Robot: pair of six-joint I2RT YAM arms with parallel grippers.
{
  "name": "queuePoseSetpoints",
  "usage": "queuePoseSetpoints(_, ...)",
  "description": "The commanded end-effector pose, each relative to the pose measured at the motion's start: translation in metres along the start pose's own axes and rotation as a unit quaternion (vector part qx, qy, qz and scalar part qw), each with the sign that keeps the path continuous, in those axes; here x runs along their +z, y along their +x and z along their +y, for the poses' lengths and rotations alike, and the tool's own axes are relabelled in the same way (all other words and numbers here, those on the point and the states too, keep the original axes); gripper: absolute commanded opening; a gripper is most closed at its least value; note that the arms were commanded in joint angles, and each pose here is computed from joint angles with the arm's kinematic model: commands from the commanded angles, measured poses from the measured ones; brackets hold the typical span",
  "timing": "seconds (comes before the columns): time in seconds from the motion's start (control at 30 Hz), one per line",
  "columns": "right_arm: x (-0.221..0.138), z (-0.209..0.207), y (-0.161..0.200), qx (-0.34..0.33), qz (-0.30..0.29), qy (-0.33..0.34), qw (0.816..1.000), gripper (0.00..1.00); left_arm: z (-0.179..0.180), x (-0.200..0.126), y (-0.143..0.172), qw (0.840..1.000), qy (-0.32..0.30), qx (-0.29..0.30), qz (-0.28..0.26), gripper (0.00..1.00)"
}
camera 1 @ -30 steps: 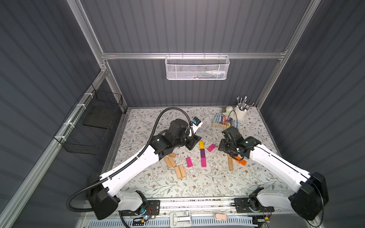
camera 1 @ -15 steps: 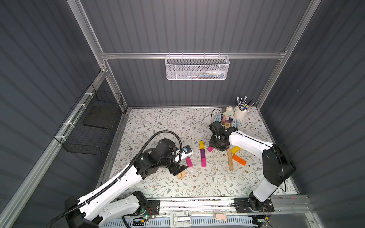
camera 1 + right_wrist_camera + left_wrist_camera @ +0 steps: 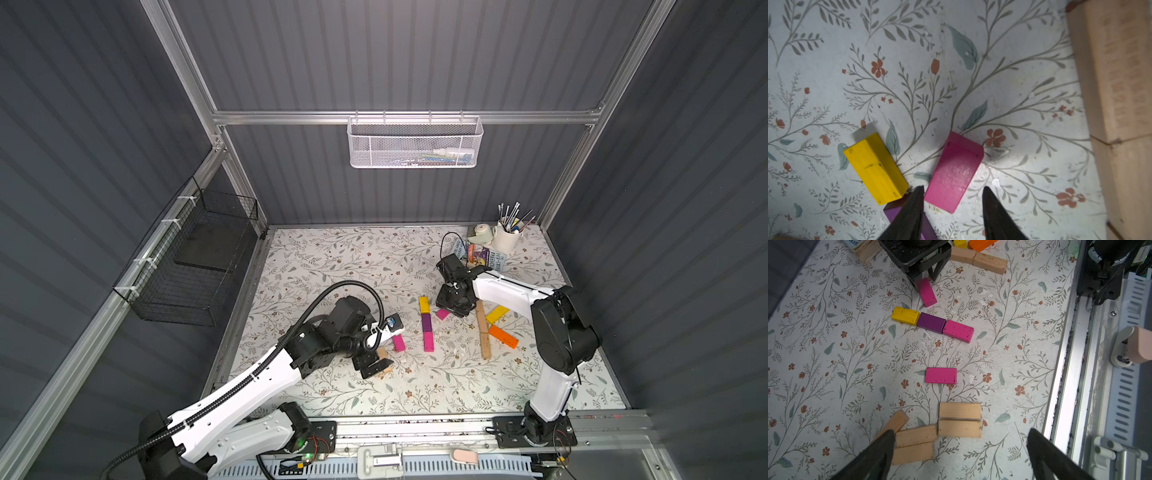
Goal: Assemble the letter k with building blocks
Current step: Assemble the building block at the center of the board.
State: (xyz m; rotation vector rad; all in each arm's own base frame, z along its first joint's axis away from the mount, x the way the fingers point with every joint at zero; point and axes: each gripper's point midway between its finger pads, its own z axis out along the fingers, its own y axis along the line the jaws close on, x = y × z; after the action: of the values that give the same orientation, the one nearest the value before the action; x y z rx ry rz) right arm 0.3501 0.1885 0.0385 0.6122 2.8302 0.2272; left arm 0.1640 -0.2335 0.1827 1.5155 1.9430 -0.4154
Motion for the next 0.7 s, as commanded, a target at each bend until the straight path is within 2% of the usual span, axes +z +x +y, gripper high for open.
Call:
queuePoseSetpoints(0.0,0.004,0.007,-0.002,0.008,0.007,-0.010,1.000,0.46,-0.002,-0.004,0.005,1.000,-0.001,0.013,0.002,0.99)
queuePoseSetpoints(0.13,0.009,0.008,0.000,0.010,0.013,-0.011,1.000,0.41,-0.002,-0.003,0.007,1.000,-0.004,0.016,0.005,1.00)
queuePoseSetpoints(0.5,0.012,0.007,0.009,0.019,0.028,-0.024,0.999,0.38,0.001,-0.004,0.007,1.000,-0.014,0.017,0.005,1.00)
queuePoseSetpoints(0.67,0.016,0.006,0.011,0.017,0.031,-0.021,0.999,0.46,0.001,-0.002,0.010,1.000,-0.014,0.017,0.010,1.00)
